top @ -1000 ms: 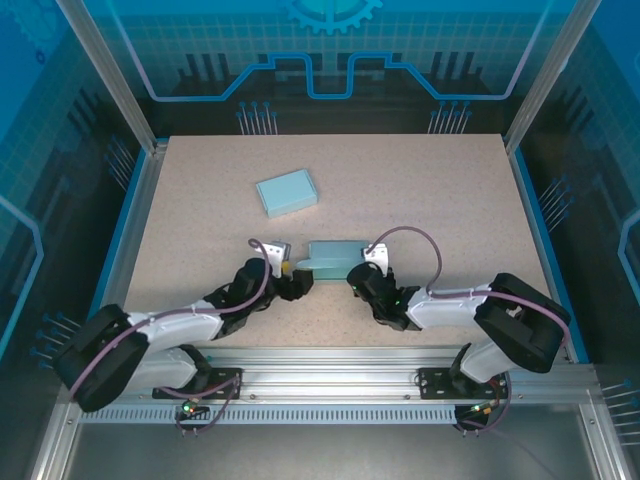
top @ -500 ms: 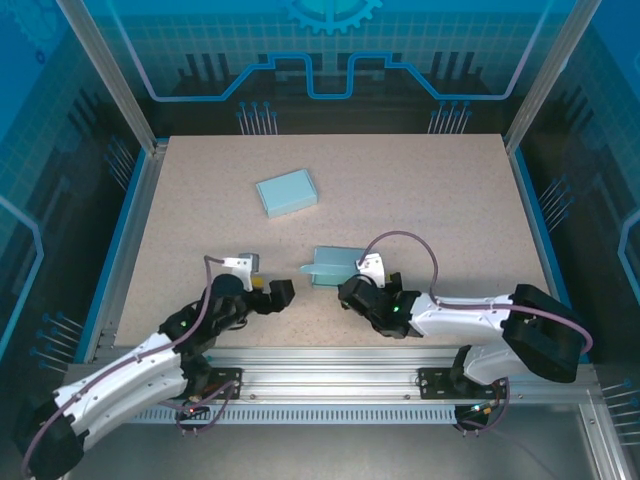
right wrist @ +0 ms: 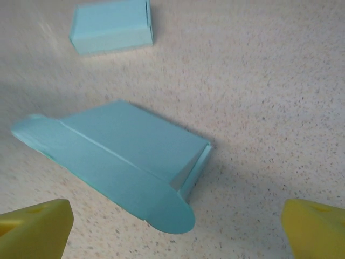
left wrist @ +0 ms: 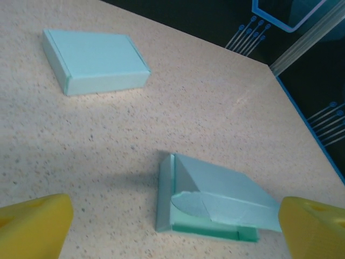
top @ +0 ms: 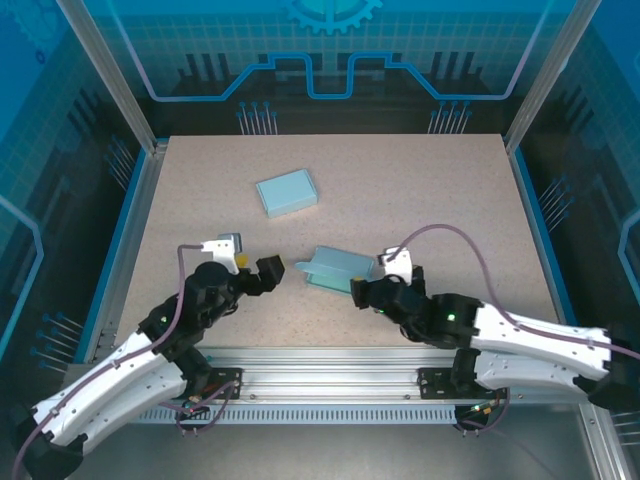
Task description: Fold the paper box
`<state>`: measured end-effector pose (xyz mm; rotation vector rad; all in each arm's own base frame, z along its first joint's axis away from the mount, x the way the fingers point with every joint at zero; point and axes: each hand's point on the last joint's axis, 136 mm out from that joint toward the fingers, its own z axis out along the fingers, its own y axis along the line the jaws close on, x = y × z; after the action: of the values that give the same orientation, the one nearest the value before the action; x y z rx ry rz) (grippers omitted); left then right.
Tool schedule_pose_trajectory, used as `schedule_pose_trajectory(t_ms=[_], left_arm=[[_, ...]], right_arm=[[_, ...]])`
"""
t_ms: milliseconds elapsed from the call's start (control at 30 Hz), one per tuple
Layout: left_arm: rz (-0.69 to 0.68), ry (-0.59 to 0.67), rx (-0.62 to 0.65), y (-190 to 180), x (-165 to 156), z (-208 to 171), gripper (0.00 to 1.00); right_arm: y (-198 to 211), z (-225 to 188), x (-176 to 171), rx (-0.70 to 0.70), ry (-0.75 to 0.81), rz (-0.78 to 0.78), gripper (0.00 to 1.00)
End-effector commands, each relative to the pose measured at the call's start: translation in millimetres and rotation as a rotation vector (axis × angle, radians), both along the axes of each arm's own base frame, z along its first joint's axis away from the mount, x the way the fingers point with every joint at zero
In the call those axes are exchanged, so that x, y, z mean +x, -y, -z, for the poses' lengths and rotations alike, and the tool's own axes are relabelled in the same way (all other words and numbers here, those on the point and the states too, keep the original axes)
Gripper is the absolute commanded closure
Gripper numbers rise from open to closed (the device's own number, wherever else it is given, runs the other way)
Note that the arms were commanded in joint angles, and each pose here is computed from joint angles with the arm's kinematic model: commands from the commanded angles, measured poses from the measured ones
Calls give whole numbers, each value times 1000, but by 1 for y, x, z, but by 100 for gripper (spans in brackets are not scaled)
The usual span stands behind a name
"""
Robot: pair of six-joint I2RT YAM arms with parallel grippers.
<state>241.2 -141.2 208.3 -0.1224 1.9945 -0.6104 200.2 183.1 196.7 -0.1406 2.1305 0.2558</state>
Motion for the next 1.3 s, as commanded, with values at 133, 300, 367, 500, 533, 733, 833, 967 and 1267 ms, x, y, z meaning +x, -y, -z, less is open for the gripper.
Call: schedule_pose_trajectory(t_ms=[133,300,367,500,533,733,833,967,1267], left_arm=[[-35,-2,170,1,51,-27,1],[21,-85,237,18,84,-15,1],[34,-81,244,26,95,-10,1],[71,-123,238,42,108,9,1],[80,-138,241,45,110,14,1],[145,-263,254,60,109,57,1],[168,-309,239,63,104,74,1],[196,-360,238,66,97,93,1],[206,-460,262,64,79,132,1]], right_arm=[[57,-17,12,204,-11,228,0],[58,-1,28,243,-146,287,0],[52,13,33,222,-233,294,0],[35,35,42,139,-378,273,0],[31,39,44,121,-403,266,0],[4,53,56,68,-506,229,0],[3,64,56,60,-542,245,0],[2,81,51,47,-594,250,0],[2,110,38,21,-687,264,0]])
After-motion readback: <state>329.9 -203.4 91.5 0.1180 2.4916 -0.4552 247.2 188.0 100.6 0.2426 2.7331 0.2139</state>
